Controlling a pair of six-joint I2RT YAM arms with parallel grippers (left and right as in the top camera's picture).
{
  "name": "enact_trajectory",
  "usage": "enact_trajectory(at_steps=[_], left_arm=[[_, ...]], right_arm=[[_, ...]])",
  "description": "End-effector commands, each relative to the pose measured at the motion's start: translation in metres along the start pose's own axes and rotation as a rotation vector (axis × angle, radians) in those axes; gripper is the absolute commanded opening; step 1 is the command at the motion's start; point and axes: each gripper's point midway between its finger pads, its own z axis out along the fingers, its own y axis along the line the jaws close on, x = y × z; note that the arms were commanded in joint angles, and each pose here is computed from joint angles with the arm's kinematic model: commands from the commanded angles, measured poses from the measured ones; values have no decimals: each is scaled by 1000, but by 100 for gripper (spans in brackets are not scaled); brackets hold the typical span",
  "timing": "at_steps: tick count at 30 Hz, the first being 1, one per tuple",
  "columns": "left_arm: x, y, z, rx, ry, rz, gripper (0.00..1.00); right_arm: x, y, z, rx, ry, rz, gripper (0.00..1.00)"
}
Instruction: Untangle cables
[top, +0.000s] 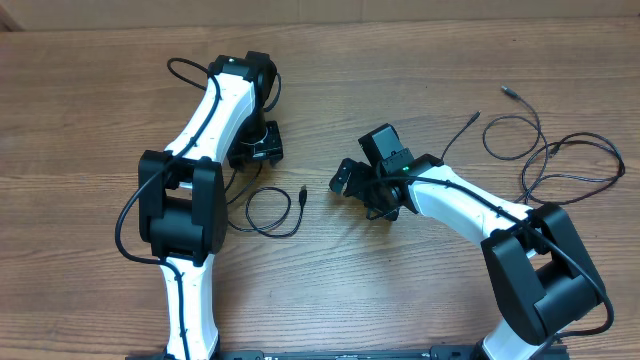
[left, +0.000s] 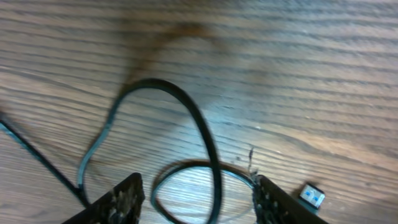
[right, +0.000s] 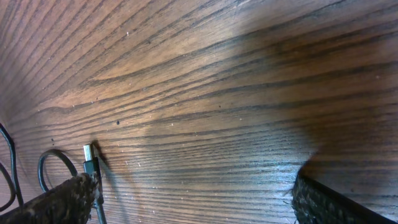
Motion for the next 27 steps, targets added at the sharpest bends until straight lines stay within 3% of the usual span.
enact_trajectory(at_steps=[1, 11, 16, 20, 27], left_arm=[[-12, 15, -4, -21, -24, -63, 55], [-12, -1, -23, 48, -33, 64, 57], [-2, -15, -21, 23, -31, 130, 45], [2, -13, -17, -29, -36, 139, 24], [8, 12, 4, -161, -24, 38, 26]], right_arm=[[-1, -4, 0, 16, -17, -2, 100], [-2, -4, 0, 16, -22, -3, 100], [-1, -4, 0, 17, -21, -3, 100], [-1, -4, 0, 17, -21, -7, 100], [-1, -4, 0, 17, -21, -7, 100]])
